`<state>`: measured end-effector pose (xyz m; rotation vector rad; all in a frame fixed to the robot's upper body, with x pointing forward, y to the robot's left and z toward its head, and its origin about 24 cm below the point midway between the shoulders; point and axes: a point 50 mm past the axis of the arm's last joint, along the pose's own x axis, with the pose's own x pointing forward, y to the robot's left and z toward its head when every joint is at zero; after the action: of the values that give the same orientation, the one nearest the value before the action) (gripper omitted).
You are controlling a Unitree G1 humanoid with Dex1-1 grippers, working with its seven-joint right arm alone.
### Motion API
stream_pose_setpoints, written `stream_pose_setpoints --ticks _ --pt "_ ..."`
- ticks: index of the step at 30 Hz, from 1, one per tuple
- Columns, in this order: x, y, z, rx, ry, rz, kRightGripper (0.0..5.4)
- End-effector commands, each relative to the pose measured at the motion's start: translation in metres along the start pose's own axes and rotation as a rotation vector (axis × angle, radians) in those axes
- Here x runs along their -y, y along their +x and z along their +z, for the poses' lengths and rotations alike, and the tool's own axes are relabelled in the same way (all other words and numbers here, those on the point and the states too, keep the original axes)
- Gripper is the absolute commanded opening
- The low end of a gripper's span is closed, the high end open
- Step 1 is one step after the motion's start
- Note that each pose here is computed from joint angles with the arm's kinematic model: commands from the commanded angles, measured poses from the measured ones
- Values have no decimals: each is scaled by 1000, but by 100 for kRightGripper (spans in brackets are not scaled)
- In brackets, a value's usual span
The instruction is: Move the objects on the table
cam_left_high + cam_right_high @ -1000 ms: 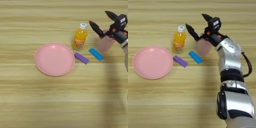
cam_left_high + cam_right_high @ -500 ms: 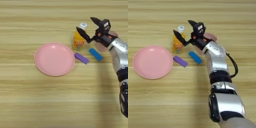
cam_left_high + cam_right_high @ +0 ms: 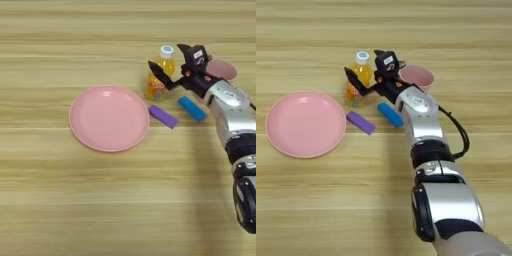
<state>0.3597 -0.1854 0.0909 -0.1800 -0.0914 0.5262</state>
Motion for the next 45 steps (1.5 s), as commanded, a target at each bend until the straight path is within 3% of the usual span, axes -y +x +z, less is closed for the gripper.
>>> stream_pose_setpoints --ticks 1,7,11,21,30,36,45 --pt "10 20 42 107 -79 -20 538" --pt "8 22 36 81 -70 -16 538" --pt "8 23 34 68 -67 -18 504" --pt "11 24 30 41 -68 -34 365" --pt "12 25 30 43 -67 -36 357" --pt "12 24 40 108 -81 -21 357" --pt "0 17 70 293 -139 58 357"
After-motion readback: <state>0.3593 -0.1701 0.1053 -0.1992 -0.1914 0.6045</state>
